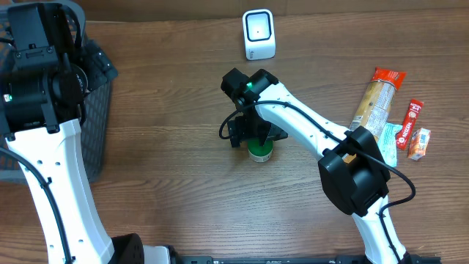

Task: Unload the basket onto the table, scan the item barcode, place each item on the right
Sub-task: 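Close the right gripper on the jar body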

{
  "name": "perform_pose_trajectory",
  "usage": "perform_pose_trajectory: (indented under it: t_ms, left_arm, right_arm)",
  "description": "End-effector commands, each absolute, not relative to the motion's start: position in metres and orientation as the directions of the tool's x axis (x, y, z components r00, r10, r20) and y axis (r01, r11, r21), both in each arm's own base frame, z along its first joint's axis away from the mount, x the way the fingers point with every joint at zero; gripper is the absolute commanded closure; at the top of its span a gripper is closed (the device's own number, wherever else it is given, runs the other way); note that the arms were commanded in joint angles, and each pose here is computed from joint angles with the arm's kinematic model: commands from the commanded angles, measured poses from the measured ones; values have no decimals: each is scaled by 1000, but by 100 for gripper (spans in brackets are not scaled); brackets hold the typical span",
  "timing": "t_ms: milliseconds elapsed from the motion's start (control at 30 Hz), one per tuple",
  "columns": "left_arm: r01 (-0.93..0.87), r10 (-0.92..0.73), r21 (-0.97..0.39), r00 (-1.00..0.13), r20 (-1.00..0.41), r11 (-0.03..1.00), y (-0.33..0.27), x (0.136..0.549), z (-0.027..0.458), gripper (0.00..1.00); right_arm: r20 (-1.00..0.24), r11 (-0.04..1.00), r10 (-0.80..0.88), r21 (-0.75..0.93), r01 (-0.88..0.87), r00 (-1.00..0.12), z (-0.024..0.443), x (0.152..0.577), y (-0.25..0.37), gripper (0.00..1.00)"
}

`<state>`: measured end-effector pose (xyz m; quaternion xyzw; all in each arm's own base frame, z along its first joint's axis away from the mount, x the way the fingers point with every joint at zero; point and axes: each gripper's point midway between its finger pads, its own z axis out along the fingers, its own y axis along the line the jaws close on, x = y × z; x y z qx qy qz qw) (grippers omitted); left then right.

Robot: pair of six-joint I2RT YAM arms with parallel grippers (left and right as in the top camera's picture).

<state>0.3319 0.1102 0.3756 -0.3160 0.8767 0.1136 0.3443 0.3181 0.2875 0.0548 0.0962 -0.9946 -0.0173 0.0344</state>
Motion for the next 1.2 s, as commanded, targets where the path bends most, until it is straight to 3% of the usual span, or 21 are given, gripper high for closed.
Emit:
perform_pose_trajectory:
  t_ms: [0,467,667,1167]
  left_arm:
    - [-637,-469,-7,-560,-683,771,114,333,378,0]
    - [-637,-469,-7,-560,-683,771,114,333,378,1]
    - [-637,-469,-7,-560,-683,771,114,333,378,0]
    - [-637,-469,-7,-560,-683,771,114,333,378,0]
  right_arm:
    - [72,981,-192,40,-189,-979,52,316,288,0]
    - [83,982,-187,-3,-188,-979,25,312,276,0]
    - [57,982,-188,5,-188,-980,19,316,279,9]
    - [61,981,-187,-35,-189,-980,19,315,271,12]
